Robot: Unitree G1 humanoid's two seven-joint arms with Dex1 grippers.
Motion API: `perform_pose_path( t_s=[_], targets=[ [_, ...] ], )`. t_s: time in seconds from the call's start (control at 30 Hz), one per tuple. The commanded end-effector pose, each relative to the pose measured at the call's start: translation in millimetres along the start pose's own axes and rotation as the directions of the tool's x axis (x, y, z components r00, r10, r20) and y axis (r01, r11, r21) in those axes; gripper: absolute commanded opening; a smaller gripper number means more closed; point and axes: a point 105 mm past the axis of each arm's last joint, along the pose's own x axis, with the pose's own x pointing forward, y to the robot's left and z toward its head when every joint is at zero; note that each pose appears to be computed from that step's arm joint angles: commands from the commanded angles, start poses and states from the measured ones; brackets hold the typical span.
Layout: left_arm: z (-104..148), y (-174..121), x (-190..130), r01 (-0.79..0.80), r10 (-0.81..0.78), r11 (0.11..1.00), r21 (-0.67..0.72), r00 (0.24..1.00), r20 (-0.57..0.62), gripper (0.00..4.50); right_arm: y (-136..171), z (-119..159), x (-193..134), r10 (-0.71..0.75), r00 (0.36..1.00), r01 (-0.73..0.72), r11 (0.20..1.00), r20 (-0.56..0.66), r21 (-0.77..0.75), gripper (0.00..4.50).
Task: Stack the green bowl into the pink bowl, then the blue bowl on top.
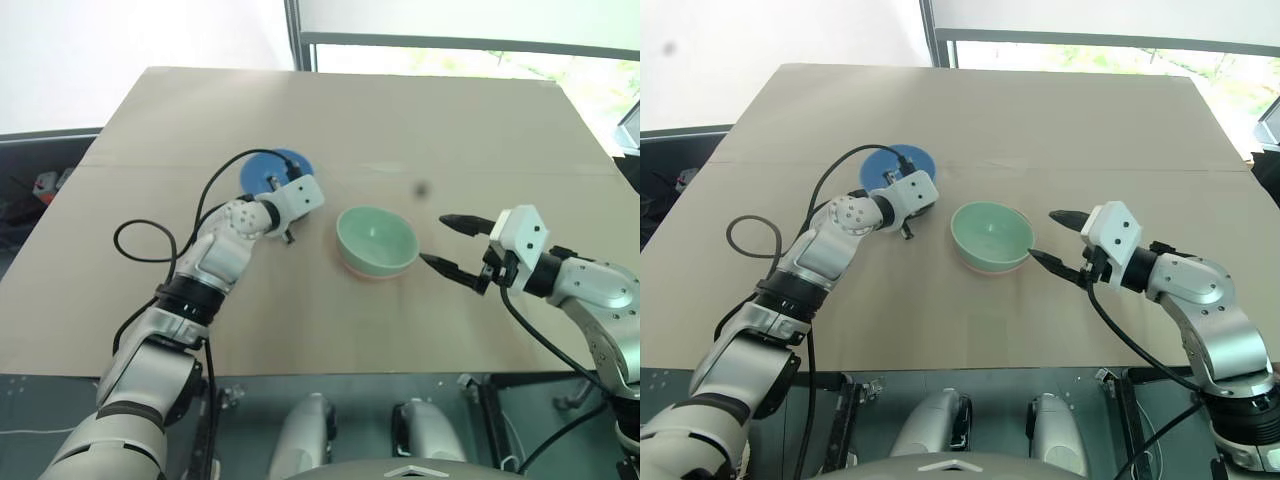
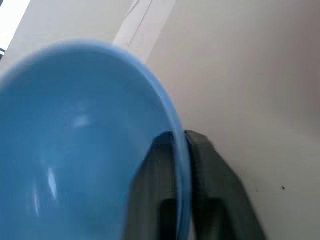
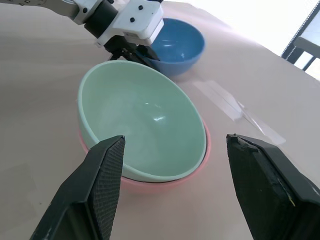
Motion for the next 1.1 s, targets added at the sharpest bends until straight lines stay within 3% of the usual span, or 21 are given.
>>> perform_pose_path(
  t_s=[0.03, 0.1, 0.2, 0.27, 0.33, 0.47, 0.57, 0.67, 0.73, 0.8, 0.9, 1.03, 1.1],
  targets=[
    [25.3, 14.5, -7.9, -0.001, 0.002, 1.000, -0.010, 0.994, 0.107, 0.11, -4.0, 13.7, -8.5, -0.047, 0.998, 0.049, 0.997, 0.035, -0.057, 3.39],
    [49.4, 16.2, -16.4, 0.045, -0.036, 0.998, -0.039, 0.978, 0.206, 0.11, -4.2, 12.5, -12.0, -0.063, 0.998, 0.064, 0.996, 0.030, -0.055, 3.39],
    [112.8, 13.7, -42.2, 0.161, -0.124, 0.986, -0.041, 0.879, 0.460, 0.11, -6.3, 9.5, -16.1, -0.087, 0.996, 0.088, 0.995, 0.018, -0.053, 3.39],
    [147.7, -0.2, -66.6, 0.214, -0.229, 0.972, 0.098, 0.773, 0.592, 0.11, -8.3, 7.2, -20.1, -0.100, 0.995, 0.101, 0.993, 0.009, -0.054, 3.39],
    [160.5, -15.4, -79.1, 0.244, -0.317, 0.948, 0.203, 0.713, 0.626, 0.11, -10.0, 5.7, -21.8, -0.110, 0.994, 0.110, 0.992, 0.004, -0.060, 3.39],
    [150.9, -37.0, -78.0, 0.295, -0.411, 0.912, 0.287, 0.688, 0.598, 0.11, -12.2, 5.0, -20.9, -0.126, 0.992, 0.126, 0.990, 0.005, -0.070, 3.39],
    [139.1, -45.8, -79.7, 0.380, -0.465, 0.885, 0.270, 0.671, 0.578, 0.11, -12.8, 3.3, -21.4, -0.138, 0.990, 0.138, 0.988, -0.001, -0.074, 3.39],
    [128.5, -53.2, -86.6, 0.453, -0.513, 0.854, 0.255, 0.652, 0.559, 1.10, -12.7, 0.1, -22.6, -0.150, 0.989, 0.148, 0.986, -0.015, -0.078, 3.39],
    [125.5, -55.4, -89.6, 0.471, -0.526, 0.845, 0.254, 0.643, 0.557, 2.02, -12.5, -1.1, -22.7, -0.153, 0.988, 0.151, 0.985, -0.020, -0.079, 3.39],
    [128.3, -46.4, -84.8, 0.408, -0.452, 0.887, 0.216, 0.674, 0.585, 2.88, -12.5, -2.3, -22.1, -0.151, 0.988, 0.149, 0.986, -0.024, -0.082, 3.39],
    [133.0, -25.2, -81.3, 0.379, -0.305, 0.925, 0.035, 0.685, 0.661, 3.94, -13.3, -4.5, -20.6, -0.145, 0.989, 0.140, 0.985, -0.038, -0.101, 3.39],
    [131.9, 3.8, -89.8, 0.268, -0.036, 0.949, -0.163, 0.610, 0.792, 3.94, -14.8, -14.0, -19.5, -0.149, 0.987, 0.139, 0.981, -0.064, -0.133, 3.39],
    [116.4, 8.1, -89.3, 0.220, 0.065, 0.941, -0.259, 0.630, 0.774, 3.94, -14.0, -24.9, -19.5, -0.152, 0.984, 0.136, 0.977, -0.091, -0.163, 3.39]
  ],
)
